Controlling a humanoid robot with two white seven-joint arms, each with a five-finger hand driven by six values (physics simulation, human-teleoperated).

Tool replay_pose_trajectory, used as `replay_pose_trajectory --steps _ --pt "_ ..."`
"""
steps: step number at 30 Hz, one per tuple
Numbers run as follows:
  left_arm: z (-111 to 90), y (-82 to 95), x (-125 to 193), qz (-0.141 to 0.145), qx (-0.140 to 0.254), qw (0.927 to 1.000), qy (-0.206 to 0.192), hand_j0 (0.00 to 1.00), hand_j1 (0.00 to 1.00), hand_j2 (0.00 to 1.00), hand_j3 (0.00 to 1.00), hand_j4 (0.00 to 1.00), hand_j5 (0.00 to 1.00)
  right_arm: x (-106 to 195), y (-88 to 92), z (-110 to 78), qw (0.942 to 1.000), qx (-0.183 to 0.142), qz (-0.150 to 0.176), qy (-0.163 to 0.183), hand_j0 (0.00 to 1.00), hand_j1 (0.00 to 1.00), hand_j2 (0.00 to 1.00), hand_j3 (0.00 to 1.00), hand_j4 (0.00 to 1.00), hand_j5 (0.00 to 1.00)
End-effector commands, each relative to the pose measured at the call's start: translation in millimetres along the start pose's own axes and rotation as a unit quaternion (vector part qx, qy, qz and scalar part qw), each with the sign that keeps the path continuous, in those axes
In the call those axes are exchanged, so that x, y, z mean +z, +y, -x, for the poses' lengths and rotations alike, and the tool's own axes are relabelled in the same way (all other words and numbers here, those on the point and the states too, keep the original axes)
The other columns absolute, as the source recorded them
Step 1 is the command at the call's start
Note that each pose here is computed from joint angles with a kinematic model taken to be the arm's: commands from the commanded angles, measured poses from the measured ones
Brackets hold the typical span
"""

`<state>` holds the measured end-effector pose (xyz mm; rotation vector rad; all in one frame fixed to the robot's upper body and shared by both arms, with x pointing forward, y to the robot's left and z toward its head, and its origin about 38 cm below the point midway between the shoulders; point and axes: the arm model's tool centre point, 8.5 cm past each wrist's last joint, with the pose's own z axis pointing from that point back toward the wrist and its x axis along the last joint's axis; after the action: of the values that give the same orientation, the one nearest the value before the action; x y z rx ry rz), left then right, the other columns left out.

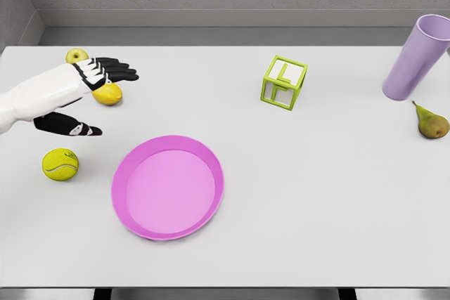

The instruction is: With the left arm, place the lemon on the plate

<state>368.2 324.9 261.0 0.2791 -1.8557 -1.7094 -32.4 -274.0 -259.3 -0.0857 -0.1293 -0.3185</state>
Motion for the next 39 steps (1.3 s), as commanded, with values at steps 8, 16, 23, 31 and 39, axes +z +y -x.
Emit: replay_pose_trajectory --steps 8,16,23,31,39 --pt "0 1.2 0 -0.002 0.002 1.0000 -0.001 1.00 1.00 1.00 1.00 1.00 1.00 0 -0.2 -0.2 1.0000 0.000 0.001 -0.001 1.00 1.00 1.00 1.00 1.00 1.00" --pt "0 -8.4 -1 0.017 -0.005 0.9998 0.005 1.00 1.00 1.00 1.00 1.00 1.00 0 0.0 -0.1 1.0000 0.000 0.000 0.000 1.00 1.00 1.00 1.00 1.00 1.00" --pt "35 17.7 42 0.055 -0.042 0.9939 0.087 1.00 1.00 1.00 1.00 1.00 1.00 0 0.0 -0.1 1.0000 0.000 0.000 0.000 1.00 1.00 1.00 1.00 1.00 1.00" --pt "52 17.9 55 0.053 -0.032 0.9912 0.117 1.00 1.00 1.00 1.00 1.00 1.00 0 0.0 -0.1 1.0000 0.000 0.000 0.000 1.00 1.00 1.00 1.00 1.00 1.00" --pt "62 -20.7 31 0.131 -0.031 0.9836 0.120 1.00 1.00 1.00 1.00 1.00 1.00 0 0.0 -0.1 1.0000 0.000 0.000 0.000 1.00 1.00 1.00 1.00 1.00 1.00"
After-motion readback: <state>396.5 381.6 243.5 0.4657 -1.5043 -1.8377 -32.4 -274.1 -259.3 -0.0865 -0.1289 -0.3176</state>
